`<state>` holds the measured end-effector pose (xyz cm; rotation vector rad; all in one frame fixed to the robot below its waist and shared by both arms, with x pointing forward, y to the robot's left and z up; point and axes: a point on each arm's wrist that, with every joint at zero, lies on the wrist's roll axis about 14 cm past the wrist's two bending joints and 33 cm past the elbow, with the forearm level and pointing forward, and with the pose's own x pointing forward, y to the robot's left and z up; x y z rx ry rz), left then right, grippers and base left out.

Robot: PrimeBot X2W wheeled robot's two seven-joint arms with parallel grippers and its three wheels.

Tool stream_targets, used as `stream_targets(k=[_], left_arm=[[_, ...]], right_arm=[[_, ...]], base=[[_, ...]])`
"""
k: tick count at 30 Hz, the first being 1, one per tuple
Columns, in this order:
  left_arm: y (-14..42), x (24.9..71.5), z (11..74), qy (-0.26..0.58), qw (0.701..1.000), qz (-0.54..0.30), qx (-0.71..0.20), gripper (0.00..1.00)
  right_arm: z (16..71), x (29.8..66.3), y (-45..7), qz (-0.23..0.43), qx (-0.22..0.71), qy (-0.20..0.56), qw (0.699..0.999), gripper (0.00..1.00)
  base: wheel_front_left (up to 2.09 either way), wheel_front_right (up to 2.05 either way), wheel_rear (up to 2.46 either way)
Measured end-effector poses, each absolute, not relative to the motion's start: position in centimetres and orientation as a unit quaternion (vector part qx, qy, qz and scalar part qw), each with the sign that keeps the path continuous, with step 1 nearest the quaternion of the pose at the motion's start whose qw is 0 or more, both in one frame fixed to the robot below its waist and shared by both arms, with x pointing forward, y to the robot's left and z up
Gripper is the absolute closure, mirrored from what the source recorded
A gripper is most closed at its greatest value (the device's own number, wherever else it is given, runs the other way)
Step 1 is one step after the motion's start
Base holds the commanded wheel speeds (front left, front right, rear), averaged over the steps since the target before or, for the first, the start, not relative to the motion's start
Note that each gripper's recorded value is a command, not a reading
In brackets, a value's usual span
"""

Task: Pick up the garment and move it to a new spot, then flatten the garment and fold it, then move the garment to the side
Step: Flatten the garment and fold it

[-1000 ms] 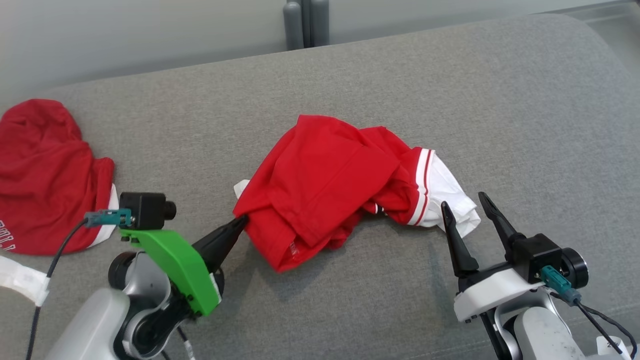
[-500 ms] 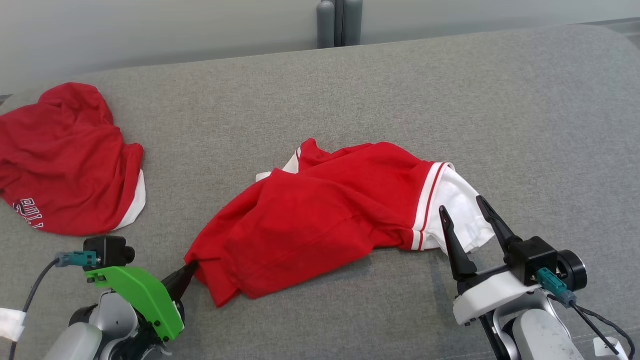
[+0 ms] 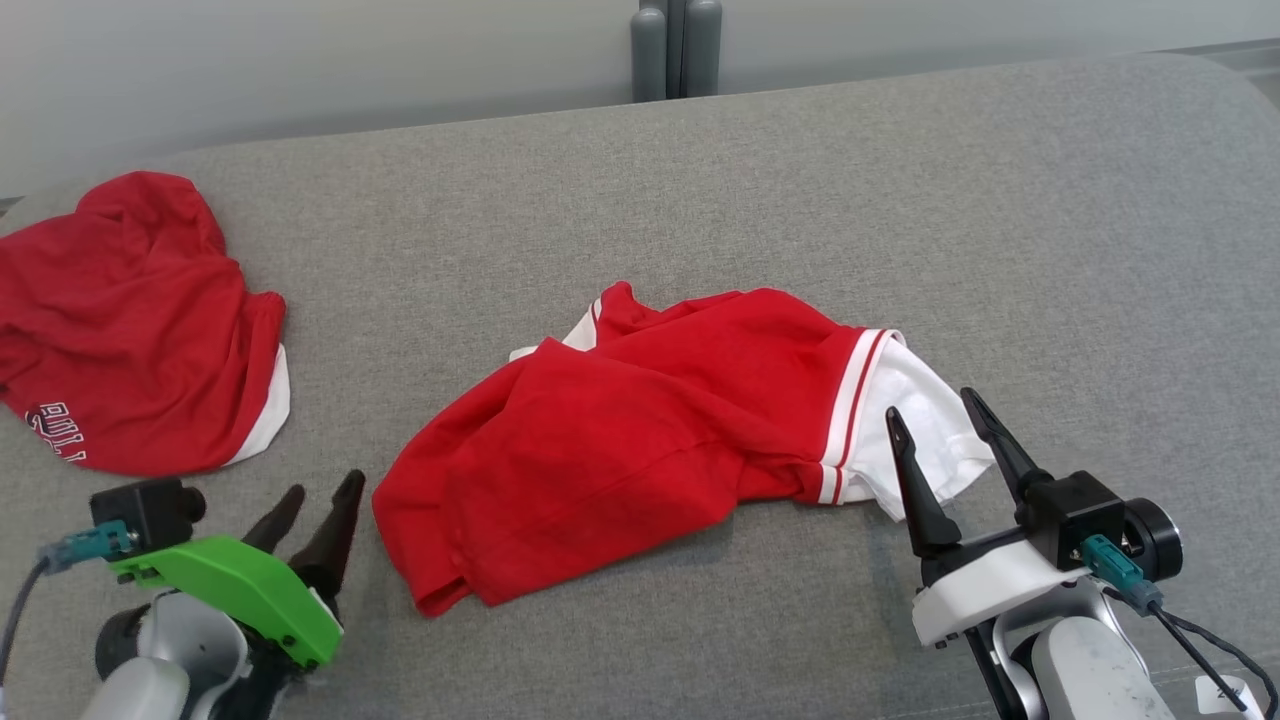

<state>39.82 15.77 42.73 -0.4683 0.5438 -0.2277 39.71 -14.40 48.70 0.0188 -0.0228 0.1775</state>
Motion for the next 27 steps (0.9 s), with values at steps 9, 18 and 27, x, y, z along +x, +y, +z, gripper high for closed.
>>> stream_targets(k=[9, 18, 27], left_arm=[[9.2, 37.2, 43.2, 0.276, 0.898, -0.177, -0.292, 0.00], [9.5, 36.7, 38.6, 0.345, 0.882, -0.142, -0.288, 0.00], [7.7, 36.3, 38.5, 0.354, 0.865, -0.176, -0.310, 1.00]], right_arm=[[48.8, 39.9, -15.0, 0.080, 0.006, -0.013, 0.997, 0.00], [48.4, 39.5, -16.3, 0.062, 0.003, -0.007, 0.998, 0.00], [48.2, 39.4, -16.9, 0.053, 0.002, -0.004, 0.999, 0.00]], base=[[0.00, 0.00, 0.00], [0.00, 0.00, 0.00], [0.00, 0.00, 0.00]])
